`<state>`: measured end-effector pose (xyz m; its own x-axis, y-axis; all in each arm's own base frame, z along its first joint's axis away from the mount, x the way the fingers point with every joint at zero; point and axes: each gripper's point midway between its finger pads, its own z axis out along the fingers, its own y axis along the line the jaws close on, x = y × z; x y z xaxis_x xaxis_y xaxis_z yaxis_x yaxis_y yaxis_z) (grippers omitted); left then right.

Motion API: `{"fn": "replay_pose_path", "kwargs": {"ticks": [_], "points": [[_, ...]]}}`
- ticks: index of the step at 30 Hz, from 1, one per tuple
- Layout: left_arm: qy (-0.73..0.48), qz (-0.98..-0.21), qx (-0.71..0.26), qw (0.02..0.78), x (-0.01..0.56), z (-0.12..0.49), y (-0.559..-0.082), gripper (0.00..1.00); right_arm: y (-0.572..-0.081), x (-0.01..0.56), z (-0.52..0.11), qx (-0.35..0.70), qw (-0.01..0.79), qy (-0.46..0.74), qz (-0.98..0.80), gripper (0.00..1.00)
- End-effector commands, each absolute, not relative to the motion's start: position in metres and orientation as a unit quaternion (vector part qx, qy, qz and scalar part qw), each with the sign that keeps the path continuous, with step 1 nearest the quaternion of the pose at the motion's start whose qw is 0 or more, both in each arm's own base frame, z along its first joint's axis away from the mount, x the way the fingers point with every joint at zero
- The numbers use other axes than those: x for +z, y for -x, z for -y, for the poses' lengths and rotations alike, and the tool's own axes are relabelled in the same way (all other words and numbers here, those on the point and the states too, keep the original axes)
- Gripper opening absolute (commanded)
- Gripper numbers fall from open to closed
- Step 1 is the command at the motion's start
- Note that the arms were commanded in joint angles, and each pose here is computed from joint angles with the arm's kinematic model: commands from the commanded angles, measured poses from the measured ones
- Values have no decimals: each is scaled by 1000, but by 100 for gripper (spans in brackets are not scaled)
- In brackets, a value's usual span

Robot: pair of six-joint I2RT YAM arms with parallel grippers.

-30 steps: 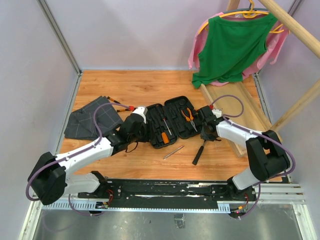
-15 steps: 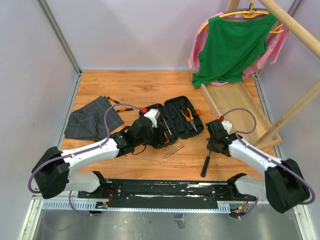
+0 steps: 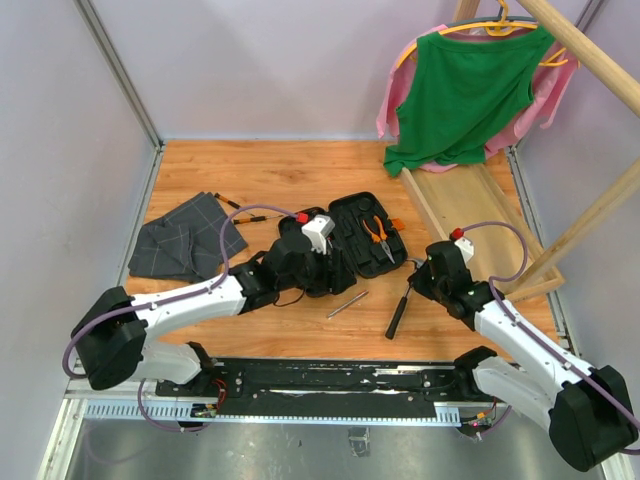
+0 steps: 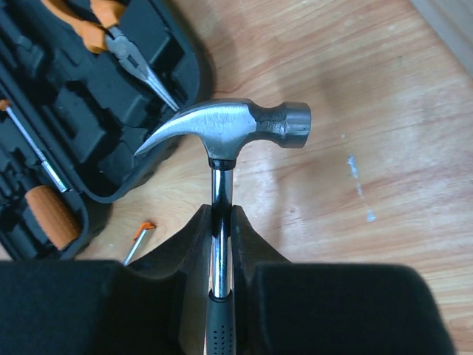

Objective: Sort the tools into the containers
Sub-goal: Pick up the hammer at the center of the board.

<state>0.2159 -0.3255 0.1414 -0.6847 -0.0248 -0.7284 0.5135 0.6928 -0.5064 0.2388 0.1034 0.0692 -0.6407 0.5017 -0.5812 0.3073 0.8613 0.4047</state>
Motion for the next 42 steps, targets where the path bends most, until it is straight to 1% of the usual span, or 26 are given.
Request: {"fn": "replay_pose_path", "kwargs": {"ticks": [1,6,13,17,24,28,32,33,35,38,42], "points": [[-171,-809,-410,386,170,357,-214,66,-252,87,-122,200,368,-253,-872,1],[-185,-807,-415,378,167,374,-210,70,-260,100,-146,260,351,-258,-862,1],[-200,-811,-414,361,153,393,-201,73,-268,117,-171,321,333,-255,-849,1],[-200,-816,-407,357,146,396,-202,73,-268,125,-179,335,324,-246,-850,1],[-216,-822,-395,348,134,397,-201,73,-270,141,-181,363,342,-245,-831,1],[-222,-822,-406,331,127,405,-196,72,-269,153,-184,376,348,-240,-824,1],[-222,-822,-408,330,125,408,-197,70,-268,161,-184,386,354,-241,-817,1],[-223,-822,-408,329,125,408,-197,68,-268,162,-184,387,355,-241,-816,1],[-223,-821,-409,329,126,409,-197,60,-268,165,-184,392,357,-241,-813,1],[-225,-818,-412,332,130,410,-197,44,-268,168,-185,399,360,-241,-808,1],[-228,-814,-415,336,134,410,-197,19,-269,169,-185,404,366,-241,-803,1]]}}
